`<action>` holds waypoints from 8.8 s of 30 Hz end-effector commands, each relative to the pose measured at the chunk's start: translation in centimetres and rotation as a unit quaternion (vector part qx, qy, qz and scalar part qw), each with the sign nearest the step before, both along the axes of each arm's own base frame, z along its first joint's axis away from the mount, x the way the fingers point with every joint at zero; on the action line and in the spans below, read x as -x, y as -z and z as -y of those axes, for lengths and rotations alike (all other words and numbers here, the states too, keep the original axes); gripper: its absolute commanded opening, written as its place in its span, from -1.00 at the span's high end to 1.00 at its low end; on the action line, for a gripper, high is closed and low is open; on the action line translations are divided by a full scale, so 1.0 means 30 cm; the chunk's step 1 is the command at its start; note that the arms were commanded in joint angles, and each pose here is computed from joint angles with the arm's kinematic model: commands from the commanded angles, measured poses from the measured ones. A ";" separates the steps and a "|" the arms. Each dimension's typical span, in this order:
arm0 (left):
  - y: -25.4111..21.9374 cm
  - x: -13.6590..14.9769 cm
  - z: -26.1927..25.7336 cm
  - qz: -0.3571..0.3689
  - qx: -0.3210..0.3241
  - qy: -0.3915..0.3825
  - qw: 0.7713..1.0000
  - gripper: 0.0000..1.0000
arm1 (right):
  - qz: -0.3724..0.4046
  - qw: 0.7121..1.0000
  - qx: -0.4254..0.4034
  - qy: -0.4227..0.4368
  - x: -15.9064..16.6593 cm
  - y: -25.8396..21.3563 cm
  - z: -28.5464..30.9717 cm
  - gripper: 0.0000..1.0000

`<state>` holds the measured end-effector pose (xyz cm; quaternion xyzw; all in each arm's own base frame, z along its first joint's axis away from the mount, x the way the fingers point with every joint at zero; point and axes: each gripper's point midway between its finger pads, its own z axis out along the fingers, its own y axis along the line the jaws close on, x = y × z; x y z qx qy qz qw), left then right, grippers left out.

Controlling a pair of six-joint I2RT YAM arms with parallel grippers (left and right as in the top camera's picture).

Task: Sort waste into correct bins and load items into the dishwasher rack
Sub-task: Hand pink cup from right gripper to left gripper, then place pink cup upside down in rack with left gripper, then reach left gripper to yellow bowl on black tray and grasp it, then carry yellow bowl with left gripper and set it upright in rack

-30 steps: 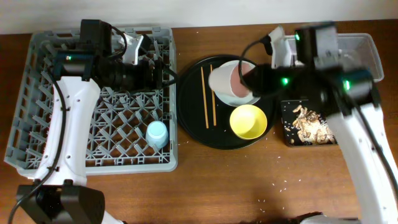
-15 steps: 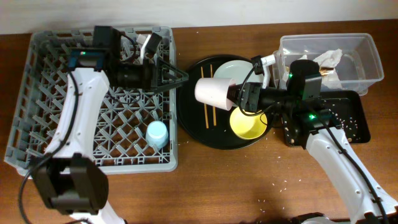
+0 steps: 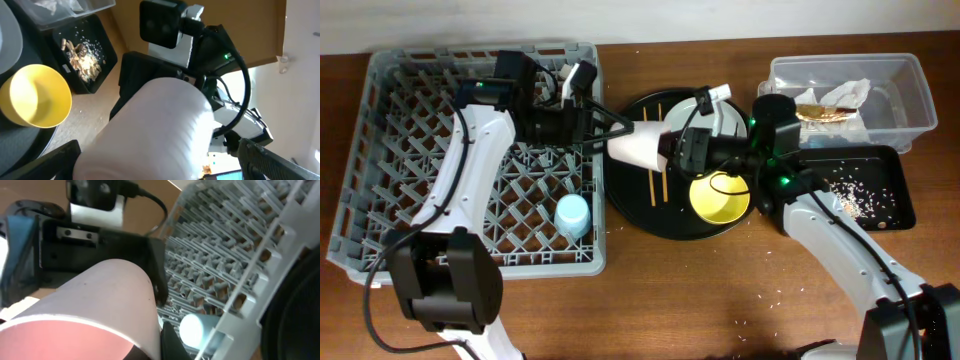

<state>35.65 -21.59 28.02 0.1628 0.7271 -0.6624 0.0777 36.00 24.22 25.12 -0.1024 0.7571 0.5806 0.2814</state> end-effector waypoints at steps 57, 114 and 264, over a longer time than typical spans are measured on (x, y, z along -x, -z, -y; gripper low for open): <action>0.105 -0.156 -0.230 0.057 -0.096 -0.100 0.989 -0.27 | -0.069 0.998 -0.013 -0.001 -0.048 0.102 0.034 -0.95; 0.332 -0.308 -0.296 0.074 -0.589 -0.147 0.792 -0.89 | -0.053 0.975 0.203 0.080 0.003 0.196 0.272 -0.79; 0.410 -0.640 -0.357 0.285 -0.852 -0.332 0.287 -0.15 | -0.286 0.762 0.430 0.390 0.301 0.113 0.864 -0.97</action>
